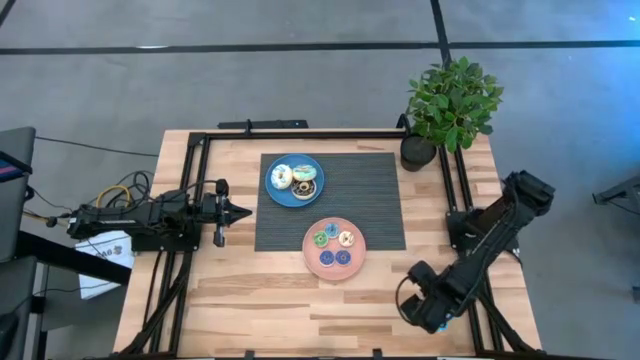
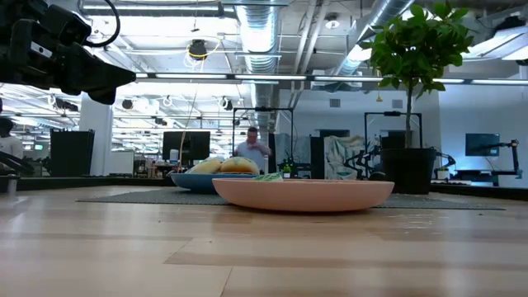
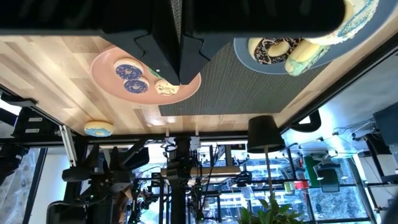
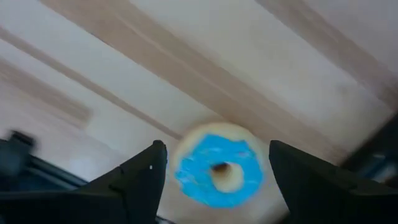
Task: Pick & Place donuts
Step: Put the large blue donut on the blue plate
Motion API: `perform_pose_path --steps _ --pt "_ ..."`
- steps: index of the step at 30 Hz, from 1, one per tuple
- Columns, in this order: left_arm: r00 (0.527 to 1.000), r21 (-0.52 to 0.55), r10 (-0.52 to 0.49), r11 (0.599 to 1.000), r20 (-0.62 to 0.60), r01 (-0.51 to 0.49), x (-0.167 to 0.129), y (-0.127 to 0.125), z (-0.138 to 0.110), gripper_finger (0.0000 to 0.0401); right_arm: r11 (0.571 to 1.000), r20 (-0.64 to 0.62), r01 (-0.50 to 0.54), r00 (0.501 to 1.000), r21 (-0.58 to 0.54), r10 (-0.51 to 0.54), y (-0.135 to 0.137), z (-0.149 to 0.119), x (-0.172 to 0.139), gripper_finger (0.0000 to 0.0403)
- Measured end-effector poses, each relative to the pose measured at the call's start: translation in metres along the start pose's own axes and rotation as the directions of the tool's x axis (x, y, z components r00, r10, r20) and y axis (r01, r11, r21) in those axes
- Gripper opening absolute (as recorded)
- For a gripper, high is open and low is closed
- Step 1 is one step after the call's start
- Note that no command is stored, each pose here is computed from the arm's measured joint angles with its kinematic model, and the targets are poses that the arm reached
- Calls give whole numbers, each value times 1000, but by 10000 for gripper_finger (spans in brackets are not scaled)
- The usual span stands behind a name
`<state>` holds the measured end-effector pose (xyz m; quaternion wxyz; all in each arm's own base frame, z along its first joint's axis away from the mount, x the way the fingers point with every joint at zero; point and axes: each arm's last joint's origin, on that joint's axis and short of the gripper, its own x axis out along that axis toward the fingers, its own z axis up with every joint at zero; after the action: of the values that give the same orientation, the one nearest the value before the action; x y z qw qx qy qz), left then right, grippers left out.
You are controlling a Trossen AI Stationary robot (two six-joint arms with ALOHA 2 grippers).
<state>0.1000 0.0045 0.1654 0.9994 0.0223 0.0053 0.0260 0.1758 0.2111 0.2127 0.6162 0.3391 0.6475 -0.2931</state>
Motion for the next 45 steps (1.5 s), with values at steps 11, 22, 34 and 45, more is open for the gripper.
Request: perform_pose_path --steps 11,22,34,45 --pt "1000 0 0 1000 0 0 0 0 0 0 961 11 109 994 -253 -110 -21 -31 10 276" --pt "1000 0 0 1000 1 0 0 0 0 0 924 3 88 996 -371 -93 -29 -31 34 276" --pt "1000 0 0 1000 0 0 0 0 0 0 889 11 103 994 -447 -110 -31 -31 34 276" --pt "1000 0 1 1000 0 -1 0 0 0 0 846 18 110 993 -522 -119 -25 -37 49 276"
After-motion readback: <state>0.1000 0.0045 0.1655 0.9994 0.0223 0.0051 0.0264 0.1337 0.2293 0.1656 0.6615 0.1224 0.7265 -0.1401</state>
